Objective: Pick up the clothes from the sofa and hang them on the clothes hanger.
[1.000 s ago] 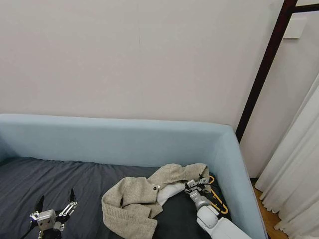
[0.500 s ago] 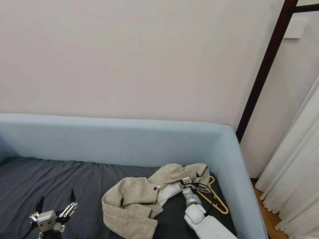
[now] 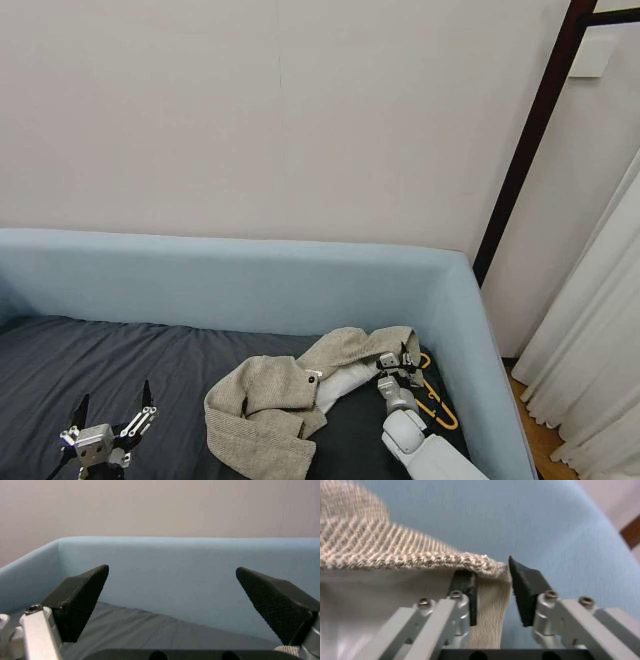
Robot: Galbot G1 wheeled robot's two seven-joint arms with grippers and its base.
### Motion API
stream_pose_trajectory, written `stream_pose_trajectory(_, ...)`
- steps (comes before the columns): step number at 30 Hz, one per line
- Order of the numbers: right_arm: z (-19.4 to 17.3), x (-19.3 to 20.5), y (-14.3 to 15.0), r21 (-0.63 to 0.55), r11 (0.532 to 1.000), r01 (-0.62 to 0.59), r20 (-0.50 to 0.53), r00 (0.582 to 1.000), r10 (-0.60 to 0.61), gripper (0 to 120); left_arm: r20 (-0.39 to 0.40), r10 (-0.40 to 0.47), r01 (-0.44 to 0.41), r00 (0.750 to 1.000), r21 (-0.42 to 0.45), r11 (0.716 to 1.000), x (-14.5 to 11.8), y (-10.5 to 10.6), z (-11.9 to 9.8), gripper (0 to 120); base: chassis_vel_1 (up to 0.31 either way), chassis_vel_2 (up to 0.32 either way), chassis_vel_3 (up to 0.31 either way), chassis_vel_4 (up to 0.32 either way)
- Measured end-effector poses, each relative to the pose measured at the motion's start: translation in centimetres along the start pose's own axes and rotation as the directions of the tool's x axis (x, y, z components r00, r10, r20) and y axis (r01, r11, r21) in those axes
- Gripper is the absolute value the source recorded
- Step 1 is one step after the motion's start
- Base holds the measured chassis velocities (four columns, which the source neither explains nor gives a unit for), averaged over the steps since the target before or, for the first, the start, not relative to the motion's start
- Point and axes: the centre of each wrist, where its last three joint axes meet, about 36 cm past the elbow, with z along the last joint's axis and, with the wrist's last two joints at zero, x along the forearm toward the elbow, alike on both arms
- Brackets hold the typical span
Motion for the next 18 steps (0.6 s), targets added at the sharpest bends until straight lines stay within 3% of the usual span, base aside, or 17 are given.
stream_pose_trajectory(6, 0.3, -0.5, -1.2, -0.001, 0.999, 0.042, 0.056, 0.998, -0.042, 1, 0.001, -0.001, 0.001, 1.000, 0.004, 1.000, 0.0, -0.2, 0.0, 100, 0.000, 0.000, 0.000, 0.000)
stream_pose_trajectory(16, 1.1, -0.5, -1.6, 0.029, 0.998, 0.057, 0.054, 0.997, -0.058, 0, -0.001, -0.005, 0.005, 1.000, 0.004, 1.000, 0.0, -0.2, 0.2, 100, 0.000, 0.000, 0.000, 0.000)
stream_pose_trajectory(18, 1.3, -0.6, -1.7, 0.057, 0.997, 0.060, 0.062, 0.996, -0.063, 5, -0.001, -0.005, 0.005, 1.000, 0.006, 1.000, 0.0, -0.2, 0.3, 100, 0.000, 0.000, 0.000, 0.000)
